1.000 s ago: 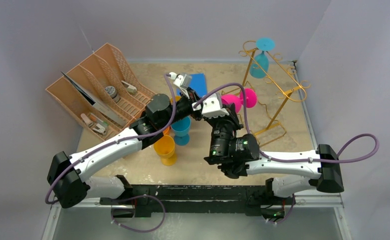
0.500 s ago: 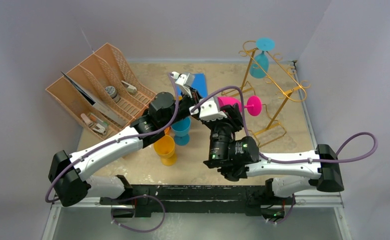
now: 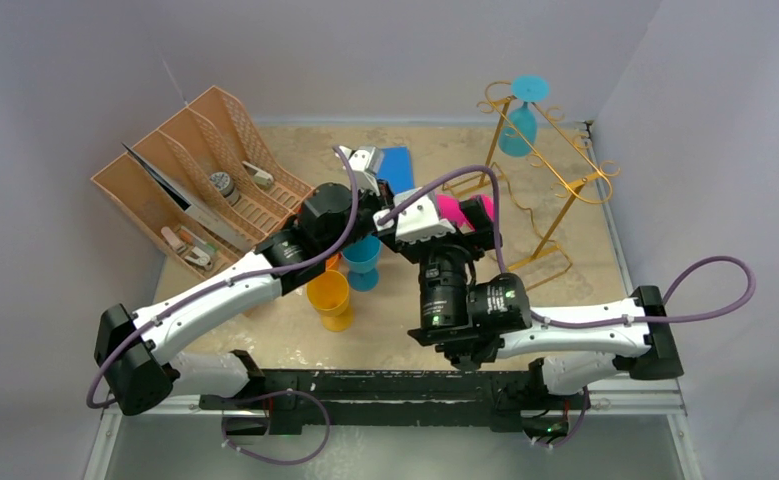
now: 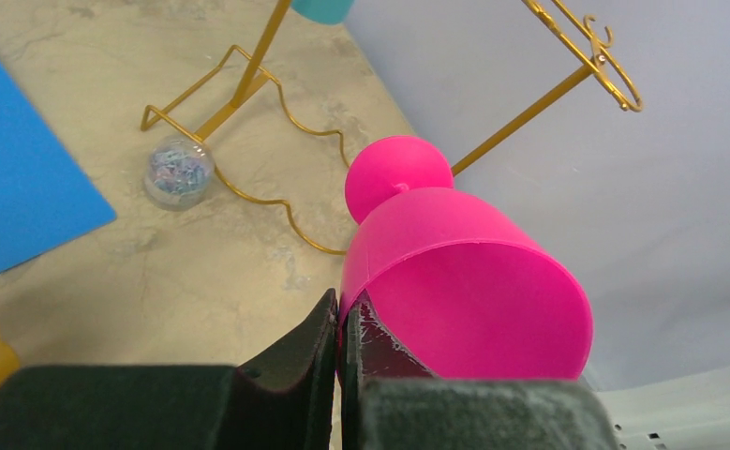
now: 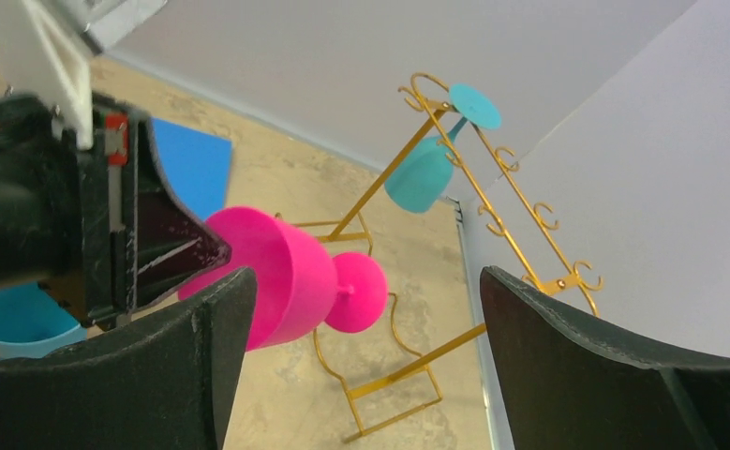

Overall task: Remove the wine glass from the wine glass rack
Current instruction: Place the wine glass at the center of the board.

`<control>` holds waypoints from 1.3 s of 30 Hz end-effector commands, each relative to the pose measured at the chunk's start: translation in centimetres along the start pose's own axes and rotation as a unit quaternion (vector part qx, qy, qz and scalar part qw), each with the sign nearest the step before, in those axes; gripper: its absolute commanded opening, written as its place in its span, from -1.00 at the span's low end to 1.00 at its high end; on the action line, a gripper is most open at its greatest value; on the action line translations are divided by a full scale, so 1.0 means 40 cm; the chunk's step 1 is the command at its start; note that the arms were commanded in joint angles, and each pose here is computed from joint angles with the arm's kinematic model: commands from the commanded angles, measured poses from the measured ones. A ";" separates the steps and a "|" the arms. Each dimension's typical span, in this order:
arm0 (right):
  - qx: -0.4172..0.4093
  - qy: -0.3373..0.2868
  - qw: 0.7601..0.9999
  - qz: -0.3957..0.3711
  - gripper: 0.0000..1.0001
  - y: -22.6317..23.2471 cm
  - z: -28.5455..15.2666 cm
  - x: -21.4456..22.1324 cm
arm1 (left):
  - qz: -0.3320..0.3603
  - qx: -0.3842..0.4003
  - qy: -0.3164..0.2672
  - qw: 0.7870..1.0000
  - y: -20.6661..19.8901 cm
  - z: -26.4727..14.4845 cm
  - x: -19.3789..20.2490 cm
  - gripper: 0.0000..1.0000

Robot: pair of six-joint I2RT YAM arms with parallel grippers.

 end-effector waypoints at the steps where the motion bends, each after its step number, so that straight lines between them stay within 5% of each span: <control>1: 0.001 -0.002 1.000 0.018 0.81 -0.085 0.000 -0.045 | 0.009 0.009 -0.042 0.999 -0.042 -0.035 -0.067 -1.00; 7: 0.069 -0.197 0.973 -0.095 0.98 -0.044 0.013 -0.176 | 0.001 0.006 -0.048 0.999 -0.032 -0.049 -0.063 -1.00; 11: 0.106 -0.279 0.951 -0.075 0.98 -0.068 0.028 -0.235 | 0.004 0.008 -0.051 0.999 -0.037 -0.070 -0.070 -1.00; 16: -0.050 -0.185 0.979 -0.064 0.98 -0.026 0.184 -0.130 | 0.010 -0.001 -0.050 0.999 -0.034 -0.088 -0.073 -1.00; 18: -0.149 -0.097 0.983 0.047 0.98 -0.039 0.237 -0.031 | 0.011 -0.001 -0.050 0.999 -0.034 -0.091 -0.074 -1.00; 22: -0.173 -0.040 0.978 0.107 0.98 -0.059 0.252 0.050 | 0.011 -0.001 -0.050 0.999 -0.032 -0.093 -0.073 -1.00; 28: -0.269 0.135 0.938 0.172 0.98 -0.042 0.219 0.202 | 0.018 0.000 -0.027 0.999 -0.036 -0.082 -0.061 -1.00; 39: -0.307 0.202 0.892 0.263 0.72 -0.056 0.105 0.309 | 0.056 -0.040 0.098 0.993 -0.038 -0.058 -0.018 -1.00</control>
Point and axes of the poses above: each gripper's point midway between its finger pads, its own z axis out along the fingers, its own y axis along the line the jaws close on, x = y × z, the point moved 4 cm from there along -z, back along the fingers, and after that the axes turned 12 degrees about -z, right-handed, at the moved point
